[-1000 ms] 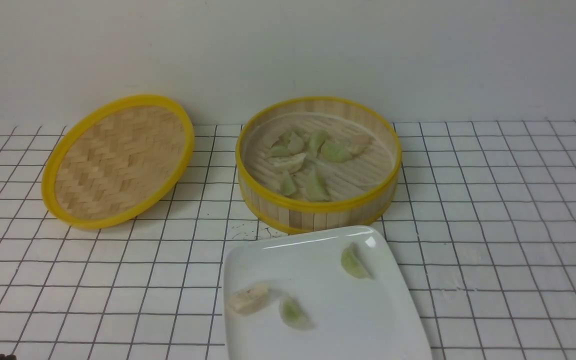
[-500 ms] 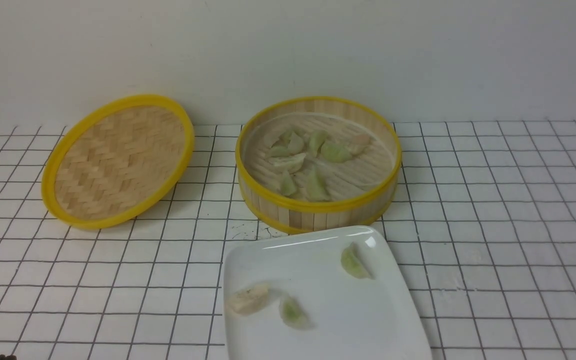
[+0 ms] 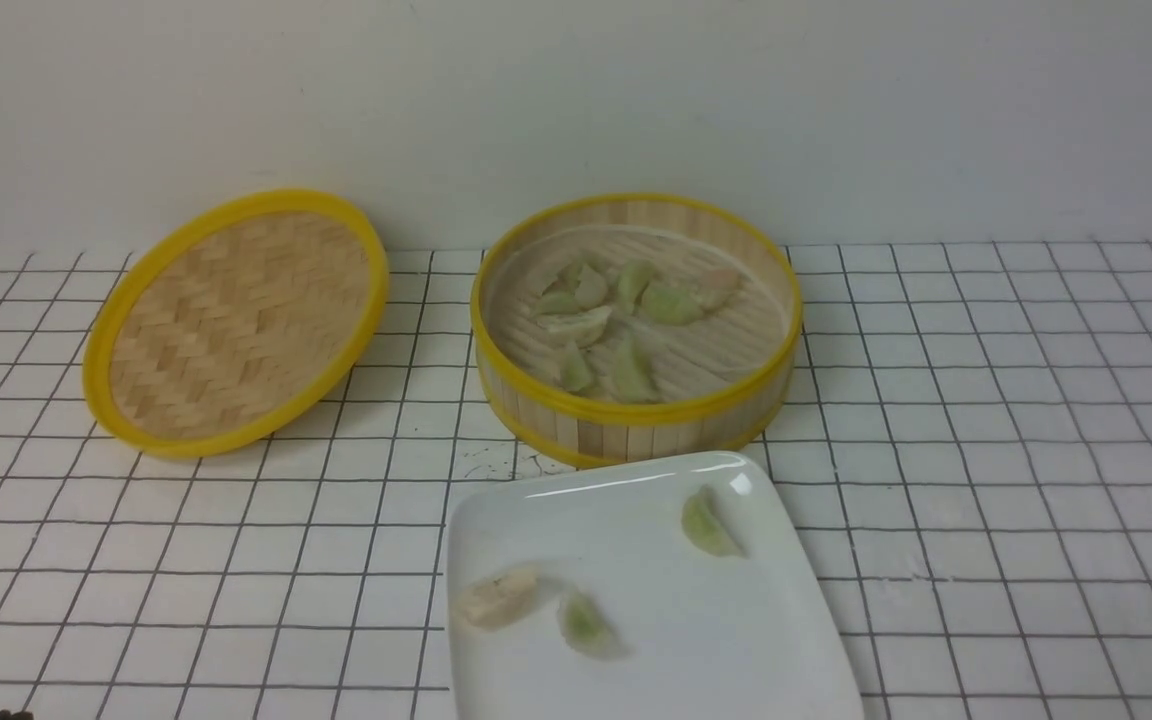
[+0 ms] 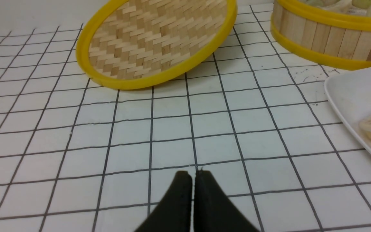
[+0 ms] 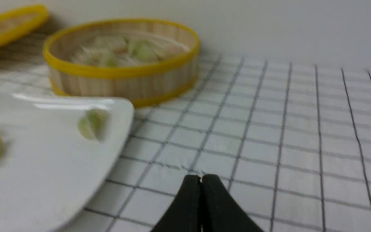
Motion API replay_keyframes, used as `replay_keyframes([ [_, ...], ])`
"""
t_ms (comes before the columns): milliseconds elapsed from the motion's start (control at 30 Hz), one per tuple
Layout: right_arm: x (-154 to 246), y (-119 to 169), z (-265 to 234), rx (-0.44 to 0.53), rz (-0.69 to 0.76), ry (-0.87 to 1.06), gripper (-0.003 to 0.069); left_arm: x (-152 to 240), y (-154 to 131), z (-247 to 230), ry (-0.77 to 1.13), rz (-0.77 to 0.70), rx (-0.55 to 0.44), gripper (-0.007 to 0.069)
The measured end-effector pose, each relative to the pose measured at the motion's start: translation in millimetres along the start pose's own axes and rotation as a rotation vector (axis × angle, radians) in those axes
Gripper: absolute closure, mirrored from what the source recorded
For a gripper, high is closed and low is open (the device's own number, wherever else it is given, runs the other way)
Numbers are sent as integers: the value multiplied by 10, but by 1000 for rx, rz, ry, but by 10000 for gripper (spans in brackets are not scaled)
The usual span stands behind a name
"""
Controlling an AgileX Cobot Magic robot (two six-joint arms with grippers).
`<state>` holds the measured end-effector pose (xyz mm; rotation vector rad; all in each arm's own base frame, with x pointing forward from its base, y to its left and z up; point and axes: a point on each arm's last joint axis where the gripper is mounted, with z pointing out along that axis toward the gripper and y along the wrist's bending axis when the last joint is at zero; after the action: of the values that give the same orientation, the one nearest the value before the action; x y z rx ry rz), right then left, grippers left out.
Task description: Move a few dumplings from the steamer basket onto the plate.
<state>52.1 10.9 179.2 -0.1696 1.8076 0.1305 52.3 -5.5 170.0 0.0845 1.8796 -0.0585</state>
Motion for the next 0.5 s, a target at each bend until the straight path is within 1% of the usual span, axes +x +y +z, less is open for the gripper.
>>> replay_keyframes([
  [100, -8, -43, 2, 76, 16, -17, 673, 0, 0, 0, 0, 0, 0, 631],
  [167, -7, -59, 2, 105, 20, -17, 673, 0, 0, 0, 0, 0, 0, 631],
  [500, -7, -65, 1, 116, 22, -18, 673, 0, 0, 0, 0, 0, 0, 631],
])
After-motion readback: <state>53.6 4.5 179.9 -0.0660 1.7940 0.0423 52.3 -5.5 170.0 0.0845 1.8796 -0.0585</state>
